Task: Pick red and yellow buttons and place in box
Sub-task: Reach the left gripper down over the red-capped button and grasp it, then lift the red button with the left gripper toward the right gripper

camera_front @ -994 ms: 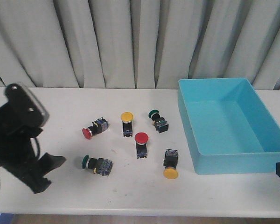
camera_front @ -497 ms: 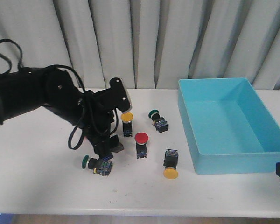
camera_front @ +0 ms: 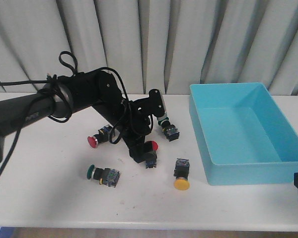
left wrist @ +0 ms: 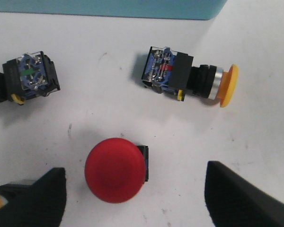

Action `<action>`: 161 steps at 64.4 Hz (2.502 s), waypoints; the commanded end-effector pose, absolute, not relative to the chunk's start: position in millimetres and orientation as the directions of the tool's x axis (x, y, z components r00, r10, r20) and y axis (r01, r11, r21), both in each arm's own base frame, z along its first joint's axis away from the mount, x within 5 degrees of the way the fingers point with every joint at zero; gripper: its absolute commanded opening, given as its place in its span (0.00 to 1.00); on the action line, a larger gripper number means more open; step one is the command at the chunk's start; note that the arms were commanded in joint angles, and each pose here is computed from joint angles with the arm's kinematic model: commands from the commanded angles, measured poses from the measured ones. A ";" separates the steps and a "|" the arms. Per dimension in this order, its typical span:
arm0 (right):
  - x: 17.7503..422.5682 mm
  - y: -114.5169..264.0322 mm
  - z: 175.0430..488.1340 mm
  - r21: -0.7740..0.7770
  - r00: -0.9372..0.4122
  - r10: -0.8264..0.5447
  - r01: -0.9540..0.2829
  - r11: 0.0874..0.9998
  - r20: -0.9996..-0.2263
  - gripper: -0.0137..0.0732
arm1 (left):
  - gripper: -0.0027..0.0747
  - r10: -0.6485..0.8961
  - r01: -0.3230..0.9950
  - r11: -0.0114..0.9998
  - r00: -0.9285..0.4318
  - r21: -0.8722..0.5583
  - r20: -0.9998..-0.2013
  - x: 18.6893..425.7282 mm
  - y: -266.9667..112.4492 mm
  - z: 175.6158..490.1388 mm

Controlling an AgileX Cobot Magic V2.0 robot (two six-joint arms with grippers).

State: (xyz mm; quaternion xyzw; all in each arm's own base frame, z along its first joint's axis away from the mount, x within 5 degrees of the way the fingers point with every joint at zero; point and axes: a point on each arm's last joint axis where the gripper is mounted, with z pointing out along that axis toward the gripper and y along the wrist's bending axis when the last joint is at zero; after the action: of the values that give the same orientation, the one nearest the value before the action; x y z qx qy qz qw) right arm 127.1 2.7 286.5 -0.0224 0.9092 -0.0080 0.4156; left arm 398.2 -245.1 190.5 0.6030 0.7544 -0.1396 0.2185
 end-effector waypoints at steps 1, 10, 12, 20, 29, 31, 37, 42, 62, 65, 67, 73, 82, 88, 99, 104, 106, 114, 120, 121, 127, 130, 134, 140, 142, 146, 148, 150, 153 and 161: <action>132.0 1.9 300.3 -0.047 -0.590 -0.058 -0.034 0.998 -0.806 0.78 | 0.79 0.808 0.966 0.246 -0.159 0.079 -0.567 402.8 -252.9 215.9; 133.0 1.9 299.5 -0.047 -0.594 -0.058 -0.034 0.998 -0.802 0.78 | 0.79 0.802 0.967 0.250 -0.177 0.052 -0.571 408.4 -257.5 198.9; 133.5 1.9 299.1 -0.047 -0.597 -0.058 -0.034 0.998 -0.800 0.78 | 0.79 0.802 0.966 0.255 -0.180 0.054 -0.569 409.7 -257.8 194.8; 135.7 2.0 297.4 -0.047 -0.607 -0.059 -0.035 0.998 -0.793 0.78 | 0.79 0.803 0.962 0.267 -0.187 0.061 -0.566 413.7 -258.7 184.4; 138.7 2.0 294.8 -0.049 -0.622 -0.060 -0.036 0.998 -0.780 0.78 | 0.71 0.801 0.960 0.271 -0.188 0.065 -0.568 414.8 -259.0 182.5; 139.5 2.1 294.1 -0.048 -0.627 -0.059 -0.036 0.998 -0.777 0.78 | 0.68 0.800 0.959 0.274 -0.187 0.069 -0.570 415.3 -259.1 182.6; 141.2 2.2 292.3 -0.048 -0.638 -0.060 -0.036 0.998 -0.768 0.78 | 0.59 0.797 0.957 0.280 -0.187 0.077 -0.574 416.5 -258.7 182.9; 140.9 2.1 292.0 -0.048 -0.641 -0.060 -0.036 0.998 -0.765 0.78 | 0.51 0.797 0.957 0.280 -0.187 0.077 -0.574 416.5 -258.7 182.9; 140.3 2.0 291.2 -0.048 -0.650 -0.060 -0.036 0.998 -0.758 0.78 | 0.30 0.791 0.954 0.277 -0.161 0.111 -0.590 413.3 -256.2 205.4; 140.3 2.1 291.2 -0.047 -0.650 -0.060 -0.036 0.998 -0.758 0.78 | 0.28 0.783 0.951 0.286 -0.162 0.117 -0.600 411.7 -255.3 214.7; 140.3 2.1 291.2 -0.047 -0.650 -0.060 -0.036 0.998 -0.758 0.78 | 0.28 0.775 0.947 0.300 -0.172 0.115 -0.608 410.6 -254.2 221.2; 140.2 2.5 291.1 -0.040 -0.651 -0.054 -0.036 0.999 -0.757 0.78 | 0.27 0.739 0.928 0.359 -0.214 0.104 -0.639 405.4 -251.1 245.8; 140.0 3.2 291.2 -0.038 -0.650 -0.058 -0.044 0.998 -0.758 0.78 | 0.27 0.649 0.884 0.464 -0.303 0.048 -0.697 391.6 -244.3 290.7; 139.9 5.9 291.2 -0.045 -0.647 -0.091 -0.088 0.995 -0.757 0.77 | 0.27 0.590 0.860 0.511 -0.338 0.015 -0.733 377.1 -237.4 324.6; 139.3 17.9 291.9 -0.059 -0.615 -0.197 -0.237 0.970 -0.763 0.73 | 0.27 0.528 0.834 0.549 -0.397 -0.055 -0.750 349.5 -219.5 370.2; 138.9 21.9 292.4 -0.061 -0.599 -0.227 -0.284 0.957 -0.768 0.71 | 0.27 0.501 0.817 0.572 -0.419 -0.073 -0.758 340.3 -207.2 385.3; 138.6 26.9 293.7 -0.061 -0.569 -0.263 -0.349 0.935 -0.779 0.70 | 0.27 0.452 0.754 0.652 -0.471 -0.079 -0.758 313.1 -164.5 385.0; 138.5 28.2 294.2 -0.069 -0.556 -0.281 -0.371 0.926 -0.782 0.70 | 0.27 0.412 0.702 0.708 -0.498 -0.076 -0.763 292.5 -140.6 372.3; 138.3 29.2 294.3 -0.083 -0.543 -0.305 -0.394 0.915 -0.782 0.70 | 0.27 0.379 0.662 0.748 -0.483 -0.045 -0.789 270.7 -122.8 369.2; 138.3 29.4 294.4 -0.086 -0.540 -0.309 -0.398 0.913 -0.783 0.70 | 0.27 0.374 0.656 0.753 -0.480 -0.042 -0.794 269.4 -121.5 369.0; 138.1 31.0 294.9 -0.107 -0.517 -0.342 -0.430 0.896 -0.784 0.70 | 0.27 0.351 0.628 0.778 -0.466 -0.024 -0.812 245.5 -109.1 360.8; 138.0 31.7 295.1 -0.115 -0.507 -0.355 -0.444 0.889 -0.785 0.70 | 0.27 0.342 0.616 0.787 -0.461 -0.019 -0.819 233.4 -104.0 355.2; 137.8 32.9 295.4 -0.129 -0.491 -0.378 -0.467 0.875 -0.785 0.70 | 0.27 0.334 0.606 0.795 -0.460 -0.015 -0.823 219.5 -98.5 347.1; 137.6 33.8 295.6 -0.167 -0.460 -0.424 -0.500 0.850 -0.780 0.70 | 0.27 0.316 0.589 0.808 -0.464 -0.022 -0.828 205.0 -92.8 334.5; 137.6 34.1 295.7 -0.183 -0.447 -0.442 -0.512 0.839 -0.777 0.70 | 0.27 0.301 0.582 0.813 -0.465 -0.031 -0.832 200.8 -91.7 330.1; 137.6 35.4 296.4 -0.211 -0.415 -0.474 -0.538 0.816 -0.776 0.70 | 0.27 0.259 0.563 0.824 -0.471 -0.062 -0.843 196.9 -90.5 324.3; 137.7 36.6 296.9 -0.218 -0.398 -0.485 -0.553 0.804 -0.779 0.70 | 0.27 0.243 0.560 0.825 -0.480 -0.081 -0.843 196.0 -91.0 320.3; 138.4 37.8 297.2 -0.224 -0.383 -0.492 -0.564 0.795 -0.782 0.70 | 0.27 0.239 0.564 0.821 -0.481 -0.090 -0.844 195.4 -91.7 318.4; 139.4 40.5 298.2 -0.238 -0.346 -0.510 -0.593 0.769 -0.787 0.70 | 0.27 0.248 0.588 0.803 -0.476 -0.096 -0.844 194.8 -94.1 316.4; 147.4 48.2 302.7 -0.227 -0.288 -0.509 -0.648 0.727 -0.811 0.70 | 0.27 0.232 0.664 0.733 -0.444 -0.144 -0.865 194.1 -104.3 317.7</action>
State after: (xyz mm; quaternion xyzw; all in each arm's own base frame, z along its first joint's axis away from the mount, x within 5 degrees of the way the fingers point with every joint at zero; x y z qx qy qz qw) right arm 137.1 42.7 285.2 -0.3517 0.8292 0.0633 0.4298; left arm 192.3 -97.0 299.6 0.2862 0.8463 -0.1954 0.4045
